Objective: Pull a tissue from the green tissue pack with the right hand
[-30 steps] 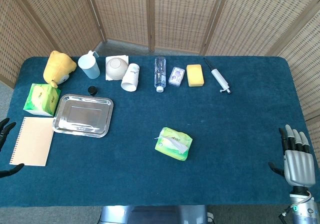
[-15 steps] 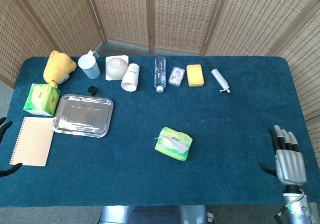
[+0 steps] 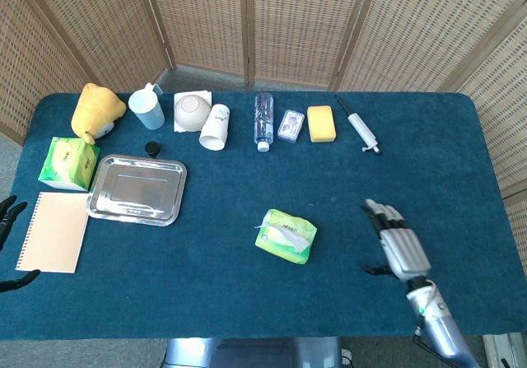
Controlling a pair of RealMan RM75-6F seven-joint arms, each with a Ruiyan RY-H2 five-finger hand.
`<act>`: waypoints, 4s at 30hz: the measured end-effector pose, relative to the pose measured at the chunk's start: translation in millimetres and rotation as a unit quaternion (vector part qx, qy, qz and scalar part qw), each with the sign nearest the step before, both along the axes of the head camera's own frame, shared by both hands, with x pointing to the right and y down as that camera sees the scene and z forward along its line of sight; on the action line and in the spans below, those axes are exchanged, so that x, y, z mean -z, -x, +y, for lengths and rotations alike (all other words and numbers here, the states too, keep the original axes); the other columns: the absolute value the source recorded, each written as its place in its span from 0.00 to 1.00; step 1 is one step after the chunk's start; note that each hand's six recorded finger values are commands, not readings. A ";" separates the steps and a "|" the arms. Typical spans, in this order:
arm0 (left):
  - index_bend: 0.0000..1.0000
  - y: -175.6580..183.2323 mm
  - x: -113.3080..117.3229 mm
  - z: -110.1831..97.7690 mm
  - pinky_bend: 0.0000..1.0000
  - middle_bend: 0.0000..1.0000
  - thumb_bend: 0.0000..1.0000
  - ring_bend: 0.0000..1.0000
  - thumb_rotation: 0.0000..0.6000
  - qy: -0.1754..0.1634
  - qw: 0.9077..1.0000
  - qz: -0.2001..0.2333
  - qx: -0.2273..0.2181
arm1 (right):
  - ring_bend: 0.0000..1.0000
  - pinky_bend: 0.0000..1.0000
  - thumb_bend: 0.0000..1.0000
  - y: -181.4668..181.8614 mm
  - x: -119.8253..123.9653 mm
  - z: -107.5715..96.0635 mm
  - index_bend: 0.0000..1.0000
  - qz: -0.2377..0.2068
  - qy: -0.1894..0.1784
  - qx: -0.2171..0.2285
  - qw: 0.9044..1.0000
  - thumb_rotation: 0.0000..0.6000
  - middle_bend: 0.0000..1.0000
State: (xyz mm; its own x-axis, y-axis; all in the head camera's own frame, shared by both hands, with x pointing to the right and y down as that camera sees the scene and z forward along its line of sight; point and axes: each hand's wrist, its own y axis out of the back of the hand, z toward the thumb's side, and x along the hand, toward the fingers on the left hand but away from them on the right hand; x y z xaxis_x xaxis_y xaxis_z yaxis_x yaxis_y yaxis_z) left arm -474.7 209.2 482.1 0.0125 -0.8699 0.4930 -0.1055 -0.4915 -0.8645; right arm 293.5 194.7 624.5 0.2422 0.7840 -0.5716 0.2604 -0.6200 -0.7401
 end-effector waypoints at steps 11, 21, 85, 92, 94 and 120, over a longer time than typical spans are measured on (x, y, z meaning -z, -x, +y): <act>0.00 7.4 -1.3 -1.3 0.00 0.00 0.00 0.00 1.00 -0.001 1.000 -0.007 0.017 | 0.15 0.31 0.00 73.4 -21.3 -30.5 0.00 -0.067 0.022 0.034 0.997 1.00 0.14; 0.00 10.1 -10.9 -6.3 0.00 0.00 0.00 0.00 1.00 0.011 0.999 -0.013 0.027 | 0.40 0.65 0.22 112.5 -33.5 -40.3 0.27 -0.099 0.038 0.038 0.994 1.00 0.43; 0.00 1.0 -26.7 -5.3 0.00 0.00 0.00 0.00 1.00 0.051 0.998 -0.008 0.020 | 0.00 0.17 0.01 1.2 -59.6 -83.6 0.00 0.043 -0.073 0.118 0.989 1.00 0.00; 0.00 0.2 -28.0 -4.8 0.00 0.00 0.00 0.00 1.00 0.054 0.998 -0.009 0.019 | 0.00 0.13 0.00 -3.5 -52.3 -84.9 0.00 0.043 -0.055 0.108 0.992 1.00 0.00; 0.00 0.5 -28.1 -4.8 0.00 0.00 0.00 0.00 1.00 0.054 0.998 -0.009 0.019 | 0.00 0.12 0.00 -3.6 -46.4 -85.9 0.00 0.038 -0.060 0.104 0.992 1.00 0.00; 0.00 3.8 -9.0 5.8 0.00 0.00 0.00 0.00 1.00 0.039 0.999 0.003 0.019 | 0.00 0.12 0.00 -85.5 33.9 -9.0 0.00 0.069 -0.175 0.053 0.981 1.00 0.00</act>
State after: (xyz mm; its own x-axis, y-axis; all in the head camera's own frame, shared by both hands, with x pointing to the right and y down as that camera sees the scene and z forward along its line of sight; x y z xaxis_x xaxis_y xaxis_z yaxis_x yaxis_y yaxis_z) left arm -478.5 214.9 491.1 -0.0168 -0.8292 0.5587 -0.1298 -0.5522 -0.8235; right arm 379.0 185.6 590.6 0.2728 0.9127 -0.3043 0.0914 -0.3395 -0.9362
